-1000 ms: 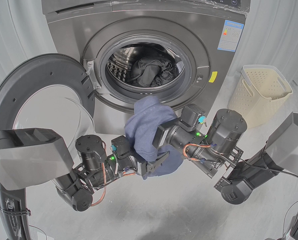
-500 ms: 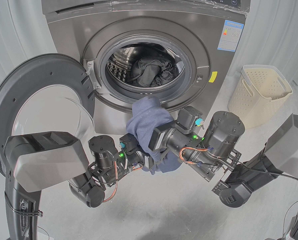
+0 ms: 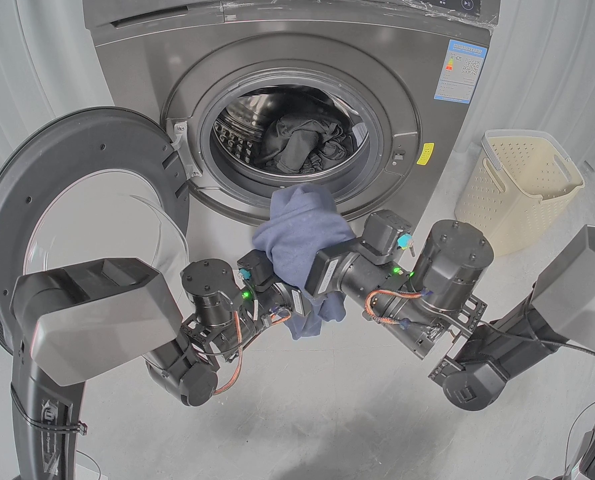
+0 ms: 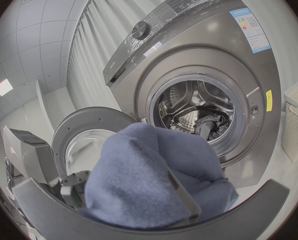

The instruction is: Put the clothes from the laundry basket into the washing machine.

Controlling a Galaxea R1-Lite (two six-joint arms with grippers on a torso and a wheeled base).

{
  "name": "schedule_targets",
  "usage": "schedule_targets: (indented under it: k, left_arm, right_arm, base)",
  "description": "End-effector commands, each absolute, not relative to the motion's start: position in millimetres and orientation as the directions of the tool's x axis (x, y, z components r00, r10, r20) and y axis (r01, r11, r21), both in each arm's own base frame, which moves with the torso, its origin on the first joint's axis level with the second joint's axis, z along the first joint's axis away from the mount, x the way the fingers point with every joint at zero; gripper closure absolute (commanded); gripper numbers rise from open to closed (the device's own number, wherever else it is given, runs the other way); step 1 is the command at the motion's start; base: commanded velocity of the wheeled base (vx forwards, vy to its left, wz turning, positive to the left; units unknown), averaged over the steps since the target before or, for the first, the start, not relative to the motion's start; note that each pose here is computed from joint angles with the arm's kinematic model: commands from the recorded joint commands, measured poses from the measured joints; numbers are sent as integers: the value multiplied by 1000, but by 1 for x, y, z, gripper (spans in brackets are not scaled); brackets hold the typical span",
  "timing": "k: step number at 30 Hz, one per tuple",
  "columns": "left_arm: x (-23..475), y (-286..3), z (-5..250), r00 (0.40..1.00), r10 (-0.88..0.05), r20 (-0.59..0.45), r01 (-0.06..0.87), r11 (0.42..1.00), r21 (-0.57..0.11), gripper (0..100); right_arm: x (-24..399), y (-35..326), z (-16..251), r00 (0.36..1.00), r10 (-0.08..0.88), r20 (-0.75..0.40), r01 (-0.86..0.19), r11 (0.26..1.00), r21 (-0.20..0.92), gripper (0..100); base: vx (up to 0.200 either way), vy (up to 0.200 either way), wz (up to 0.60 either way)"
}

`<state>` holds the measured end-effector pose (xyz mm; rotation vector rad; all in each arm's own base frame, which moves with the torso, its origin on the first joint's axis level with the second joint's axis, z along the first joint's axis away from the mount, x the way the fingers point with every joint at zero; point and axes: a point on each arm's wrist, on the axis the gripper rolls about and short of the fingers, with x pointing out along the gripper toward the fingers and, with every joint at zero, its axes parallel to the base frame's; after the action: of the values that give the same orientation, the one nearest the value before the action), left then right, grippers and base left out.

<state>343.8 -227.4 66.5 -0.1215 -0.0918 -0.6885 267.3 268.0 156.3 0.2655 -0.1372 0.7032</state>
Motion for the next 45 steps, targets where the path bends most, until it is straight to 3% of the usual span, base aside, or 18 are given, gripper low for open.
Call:
schedule_targets:
  k: [1, 7, 19, 20, 27, 28, 32, 37, 39, 45]
  left_arm:
    - [336, -219, 88, 767, -622, 158, 637, 766, -80, 100]
    - [305, -197, 115, 769, -619, 156, 637, 762, -116, 100]
    - [281, -189, 136, 756, -629, 183, 652, 750, -116, 100]
    - [279, -188, 138, 755, -628, 188, 652, 749, -115, 100]
    - [255, -174, 149, 749, -635, 189, 660, 741, -125, 100]
    - [239, -164, 153, 749, -637, 180, 660, 741, -125, 100]
    - [217, -147, 158, 749, -639, 176, 661, 738, -135, 100]
    - [215, -144, 157, 759, -629, 170, 649, 751, -120, 100]
    - [216, -143, 155, 765, -624, 161, 641, 761, -101, 100]
    - [216, -138, 153, 781, -607, 149, 621, 780, -76, 100]
  right_arm:
    - [279, 248, 160, 791, 572, 216, -610, 766, 202, 100]
    - [310, 209, 155, 862, 466, 199, -501, 841, 205, 100]
    - [303, 221, 147, 840, 509, 188, -540, 817, 201, 100]
    - [301, 222, 148, 839, 511, 188, -542, 816, 201, 0]
    - [265, 212, 151, 787, 592, 174, -616, 772, 156, 0]
    - [242, 203, 149, 747, 645, 159, -663, 737, 129, 0]
    - [199, 176, 132, 706, 706, 47, -707, 700, 105, 0]
    - [186, 152, 109, 730, 678, -86, -675, 735, 70, 0]
    - [187, 134, 95, 763, 625, -163, -624, 779, 69, 0]
    - [192, 124, 89, 788, 584, -193, -582, 810, 76, 0]
  base:
    - [0, 0, 0]
    - [0, 0, 0]
    - [0, 0, 0]
    - [0, 0, 0]
    - [0, 0, 0]
    - [0, 0, 0]
    - [0, 0, 0]
    - [0, 0, 0]
    - [0, 0, 0]
    - [0, 0, 0]
